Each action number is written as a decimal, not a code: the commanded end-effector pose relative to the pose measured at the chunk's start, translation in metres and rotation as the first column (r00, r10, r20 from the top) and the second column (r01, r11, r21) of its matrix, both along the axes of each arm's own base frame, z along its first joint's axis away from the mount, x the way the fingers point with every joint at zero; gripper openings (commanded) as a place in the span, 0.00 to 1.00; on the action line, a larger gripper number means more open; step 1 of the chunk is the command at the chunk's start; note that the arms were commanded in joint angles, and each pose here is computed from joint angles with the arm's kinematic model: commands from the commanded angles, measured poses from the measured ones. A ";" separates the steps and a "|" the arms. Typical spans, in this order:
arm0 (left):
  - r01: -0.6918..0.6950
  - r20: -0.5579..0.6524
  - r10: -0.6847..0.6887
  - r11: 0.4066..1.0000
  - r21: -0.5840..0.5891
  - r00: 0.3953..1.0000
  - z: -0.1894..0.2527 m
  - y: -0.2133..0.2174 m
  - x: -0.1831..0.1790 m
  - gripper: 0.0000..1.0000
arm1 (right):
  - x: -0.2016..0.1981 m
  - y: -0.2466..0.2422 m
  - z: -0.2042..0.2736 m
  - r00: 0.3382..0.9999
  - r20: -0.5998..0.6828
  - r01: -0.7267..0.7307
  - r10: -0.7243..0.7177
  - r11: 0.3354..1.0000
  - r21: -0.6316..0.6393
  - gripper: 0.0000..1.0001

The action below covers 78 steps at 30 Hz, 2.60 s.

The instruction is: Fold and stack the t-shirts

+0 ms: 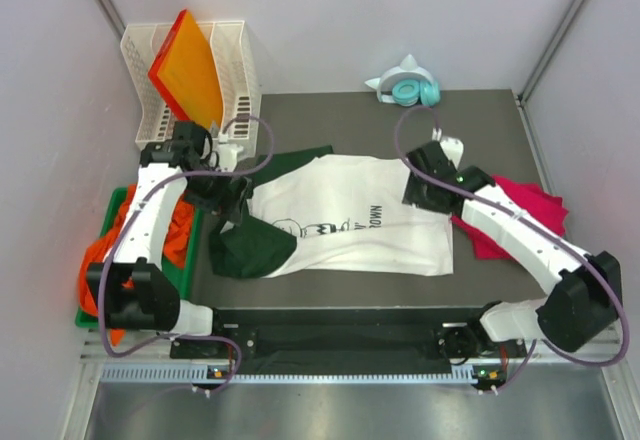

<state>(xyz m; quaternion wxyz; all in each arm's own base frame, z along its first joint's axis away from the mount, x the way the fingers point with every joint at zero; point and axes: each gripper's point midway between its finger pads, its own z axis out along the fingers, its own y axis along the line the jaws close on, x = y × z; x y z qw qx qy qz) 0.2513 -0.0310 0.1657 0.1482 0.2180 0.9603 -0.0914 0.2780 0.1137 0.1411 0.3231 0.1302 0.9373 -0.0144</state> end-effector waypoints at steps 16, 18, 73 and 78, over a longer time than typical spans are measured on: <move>-0.450 0.348 0.486 0.874 -0.185 0.801 0.000 0.045 0.119 0.81 | -0.032 0.266 0.024 0.636 0.271 -0.737 0.722 0.673 -0.062 0.50; -0.477 0.332 0.512 0.859 -0.186 0.792 0.003 0.055 0.119 0.80 | -0.044 0.285 0.025 0.594 0.283 -0.772 0.753 0.632 -0.060 0.50; -0.093 -0.057 0.087 0.988 -0.124 0.995 -0.097 0.032 0.001 0.48 | -0.020 0.229 0.016 0.754 0.307 -0.560 0.581 0.812 -0.162 0.53; -0.114 0.019 0.117 0.985 -0.129 0.993 -0.093 0.031 0.016 0.50 | -0.021 0.226 0.012 0.760 0.296 -0.556 0.578 0.815 -0.162 0.53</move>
